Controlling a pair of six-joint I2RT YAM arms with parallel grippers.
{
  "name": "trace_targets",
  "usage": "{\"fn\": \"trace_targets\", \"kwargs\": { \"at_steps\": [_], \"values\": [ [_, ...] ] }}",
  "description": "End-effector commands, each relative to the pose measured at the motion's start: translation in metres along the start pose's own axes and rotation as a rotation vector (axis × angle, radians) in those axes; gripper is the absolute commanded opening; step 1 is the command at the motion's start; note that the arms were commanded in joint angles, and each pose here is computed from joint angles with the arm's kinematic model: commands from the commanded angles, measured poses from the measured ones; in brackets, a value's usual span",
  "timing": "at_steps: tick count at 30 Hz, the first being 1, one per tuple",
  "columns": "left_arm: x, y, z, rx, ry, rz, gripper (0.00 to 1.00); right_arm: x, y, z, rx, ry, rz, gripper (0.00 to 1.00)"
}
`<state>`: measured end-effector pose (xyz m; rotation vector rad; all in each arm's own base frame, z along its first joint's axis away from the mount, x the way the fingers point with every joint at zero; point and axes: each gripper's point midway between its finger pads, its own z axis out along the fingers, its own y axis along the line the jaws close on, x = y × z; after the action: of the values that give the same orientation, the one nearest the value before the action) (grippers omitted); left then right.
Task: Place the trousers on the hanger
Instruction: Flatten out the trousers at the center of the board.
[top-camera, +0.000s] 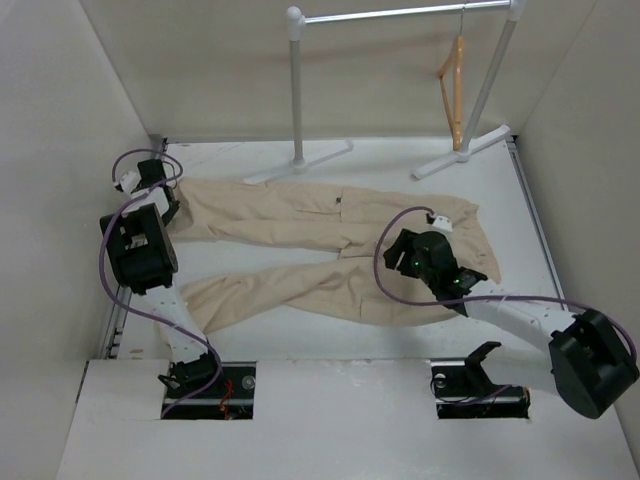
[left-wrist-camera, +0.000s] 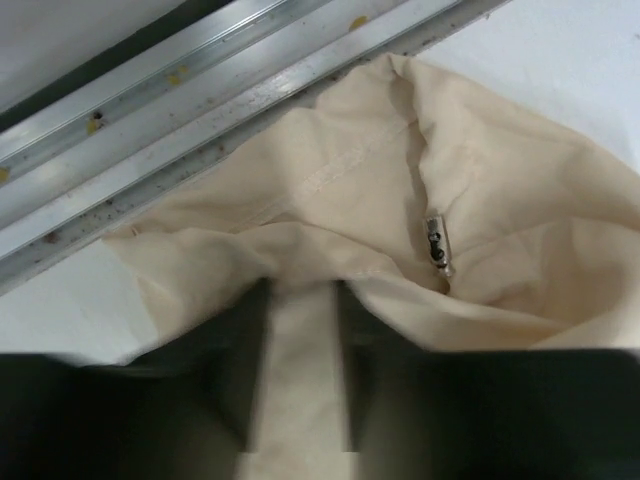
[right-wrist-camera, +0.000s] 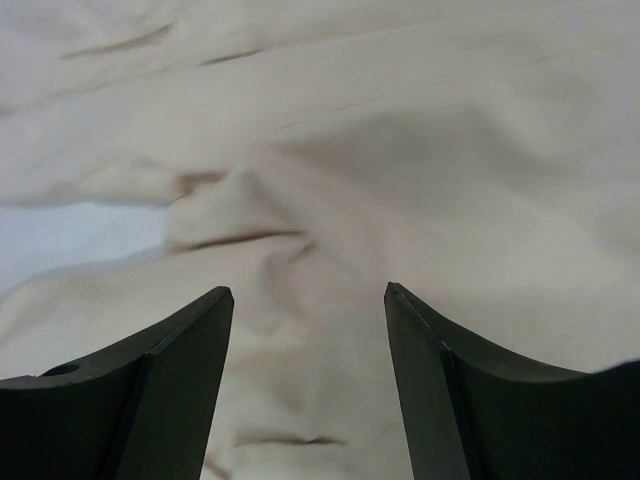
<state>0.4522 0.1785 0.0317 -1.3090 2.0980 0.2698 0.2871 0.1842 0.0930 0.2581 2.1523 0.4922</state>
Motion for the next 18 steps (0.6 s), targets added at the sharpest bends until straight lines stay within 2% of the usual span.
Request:
{"fn": "trace_targets", "kwargs": {
  "at_steps": [1, 4, 10, 14, 18],
  "values": [
    [-0.006, 0.009, 0.004, -0.002, -0.015, -0.028, 0.13, -0.022, -0.043, 0.003, 0.106, -0.058, 0.060, 0.68],
    [-0.028, 0.017, -0.007, 0.024, -0.075, -0.099, 0.04, -0.032, -0.068, 0.003, 0.148, -0.082, 0.145, 0.66],
    [-0.075, 0.028, -0.052, 0.069, -0.240, -0.283, 0.04, -0.043, -0.090, 0.000, 0.207, -0.136, 0.216, 0.66],
    [-0.083, 0.037, -0.065, 0.049, -0.294, -0.331, 0.11, -0.065, -0.086, -0.009, 0.198, -0.189, 0.235, 0.66],
    [-0.080, 0.036, -0.068, 0.056, -0.309, -0.343, 0.29, -0.099, -0.076, -0.018, 0.186, -0.249, 0.244, 0.68]
  ]
}}
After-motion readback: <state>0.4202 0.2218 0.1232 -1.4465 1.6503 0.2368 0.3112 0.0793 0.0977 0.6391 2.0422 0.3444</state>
